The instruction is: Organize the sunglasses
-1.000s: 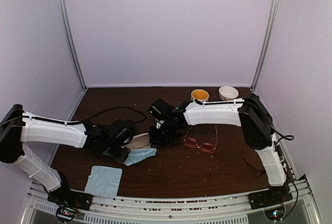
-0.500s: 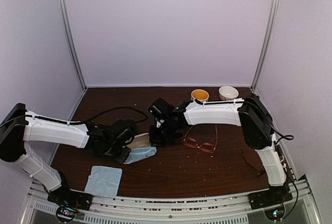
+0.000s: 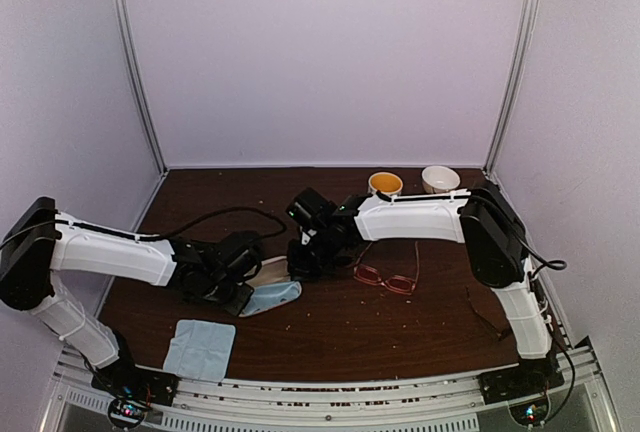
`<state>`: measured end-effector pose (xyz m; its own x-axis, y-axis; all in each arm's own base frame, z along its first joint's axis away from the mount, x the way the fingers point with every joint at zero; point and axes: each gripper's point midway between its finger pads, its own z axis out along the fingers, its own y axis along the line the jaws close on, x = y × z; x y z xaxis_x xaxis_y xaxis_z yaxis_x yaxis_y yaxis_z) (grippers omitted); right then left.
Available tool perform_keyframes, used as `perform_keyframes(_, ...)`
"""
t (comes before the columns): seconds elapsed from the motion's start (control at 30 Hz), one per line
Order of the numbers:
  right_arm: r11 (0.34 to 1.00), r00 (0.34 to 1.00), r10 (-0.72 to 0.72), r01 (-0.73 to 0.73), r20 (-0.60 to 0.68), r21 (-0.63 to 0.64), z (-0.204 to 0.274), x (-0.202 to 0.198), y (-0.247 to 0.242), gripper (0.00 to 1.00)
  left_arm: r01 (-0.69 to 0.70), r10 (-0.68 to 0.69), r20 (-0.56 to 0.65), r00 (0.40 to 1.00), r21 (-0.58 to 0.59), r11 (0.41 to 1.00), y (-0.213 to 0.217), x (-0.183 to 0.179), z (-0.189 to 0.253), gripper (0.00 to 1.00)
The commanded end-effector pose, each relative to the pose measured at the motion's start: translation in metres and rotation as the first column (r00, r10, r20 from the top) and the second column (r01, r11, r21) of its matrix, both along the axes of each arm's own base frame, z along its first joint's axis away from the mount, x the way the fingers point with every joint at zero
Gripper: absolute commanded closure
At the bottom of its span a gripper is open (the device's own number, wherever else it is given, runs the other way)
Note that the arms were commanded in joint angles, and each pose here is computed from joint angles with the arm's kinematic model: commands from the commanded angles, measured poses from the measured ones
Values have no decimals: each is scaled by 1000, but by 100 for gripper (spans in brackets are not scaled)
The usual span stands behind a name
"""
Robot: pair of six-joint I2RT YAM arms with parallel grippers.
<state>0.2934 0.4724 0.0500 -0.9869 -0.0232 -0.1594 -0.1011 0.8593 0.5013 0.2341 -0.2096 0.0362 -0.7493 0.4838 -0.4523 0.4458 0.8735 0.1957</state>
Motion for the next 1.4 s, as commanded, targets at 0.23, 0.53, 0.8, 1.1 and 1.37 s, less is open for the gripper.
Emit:
perform_keyframes(0.23,1000,1000,10,-10,21,12,-4,4,0,93,-6,6,23,1000,1,1000,1,6,2,99)
perform_keyframes(0.53,999,999,8,-9,44,39,7,5,0,84,-4,4,34,999,-15,1000,2,5,13,85)
perform_keyframes(0.8,996,997,15,-21,81,82,23,3,-1,75,-13,17,62,998,-65,998,4,2,28,71)
perform_keyframes(1.1,997,988,20,-32,156,74,43,-1,-16,47,-7,19,96,995,-129,992,5,-1,52,55)
perform_keyframes(1.37,999,977,21,-28,212,31,61,-7,-42,43,3,21,129,991,-186,983,6,-3,76,45)
